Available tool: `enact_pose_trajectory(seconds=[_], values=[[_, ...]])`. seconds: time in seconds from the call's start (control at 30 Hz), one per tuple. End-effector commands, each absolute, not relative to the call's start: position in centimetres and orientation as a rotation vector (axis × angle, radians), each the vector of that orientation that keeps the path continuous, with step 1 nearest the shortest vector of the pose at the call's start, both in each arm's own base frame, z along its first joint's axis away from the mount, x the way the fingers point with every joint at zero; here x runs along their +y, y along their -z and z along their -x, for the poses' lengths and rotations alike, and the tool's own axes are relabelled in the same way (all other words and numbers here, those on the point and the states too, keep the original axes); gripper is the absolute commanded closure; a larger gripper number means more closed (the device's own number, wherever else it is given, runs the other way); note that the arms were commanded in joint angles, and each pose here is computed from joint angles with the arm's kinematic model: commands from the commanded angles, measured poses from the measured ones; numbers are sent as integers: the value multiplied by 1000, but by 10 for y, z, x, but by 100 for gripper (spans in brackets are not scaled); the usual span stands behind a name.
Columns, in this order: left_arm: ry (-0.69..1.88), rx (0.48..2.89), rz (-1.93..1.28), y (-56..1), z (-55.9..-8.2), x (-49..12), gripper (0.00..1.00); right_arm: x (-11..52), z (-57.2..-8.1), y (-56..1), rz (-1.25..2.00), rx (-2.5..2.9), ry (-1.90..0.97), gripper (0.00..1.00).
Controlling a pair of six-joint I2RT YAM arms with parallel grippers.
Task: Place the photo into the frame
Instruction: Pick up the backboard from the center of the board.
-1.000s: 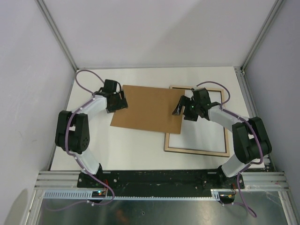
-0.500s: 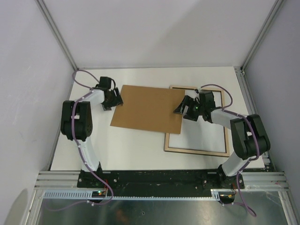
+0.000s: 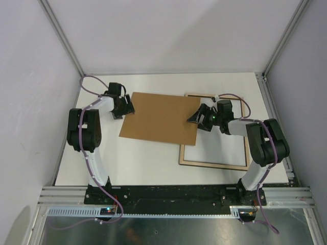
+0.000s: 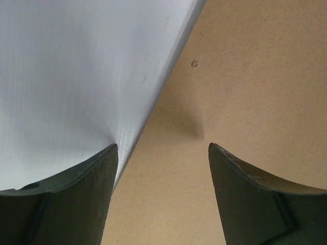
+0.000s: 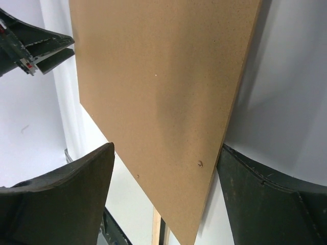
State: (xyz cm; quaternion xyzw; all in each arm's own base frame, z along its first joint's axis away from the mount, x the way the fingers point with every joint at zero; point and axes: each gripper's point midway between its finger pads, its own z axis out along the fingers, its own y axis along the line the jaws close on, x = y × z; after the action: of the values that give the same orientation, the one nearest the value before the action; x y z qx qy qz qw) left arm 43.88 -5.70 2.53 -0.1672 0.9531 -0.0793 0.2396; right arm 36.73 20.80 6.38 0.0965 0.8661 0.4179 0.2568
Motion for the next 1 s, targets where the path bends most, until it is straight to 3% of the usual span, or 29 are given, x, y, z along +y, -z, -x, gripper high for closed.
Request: enact_pose_trajectory(seconds=[0.0,0.4,0.73,0.87,0.97], values=[[246,2643,420,-15,-439,-59,24,222,-376,-86,-242,2249,-1281,18],[358,2677,383,-4,-435,-74,24,257,-375,-170,-222,2004,-1610,33],[412,2653,355,-15,-435,-80,24,285,-380,-159,-208,2071,-1552,41],[436,2630,322,-26,-435,-83,24,292,-381,-155,-206,2103,-1529,56],[444,2578,280,-48,-438,-84,23,290,-382,-156,-213,2125,-1514,75]])
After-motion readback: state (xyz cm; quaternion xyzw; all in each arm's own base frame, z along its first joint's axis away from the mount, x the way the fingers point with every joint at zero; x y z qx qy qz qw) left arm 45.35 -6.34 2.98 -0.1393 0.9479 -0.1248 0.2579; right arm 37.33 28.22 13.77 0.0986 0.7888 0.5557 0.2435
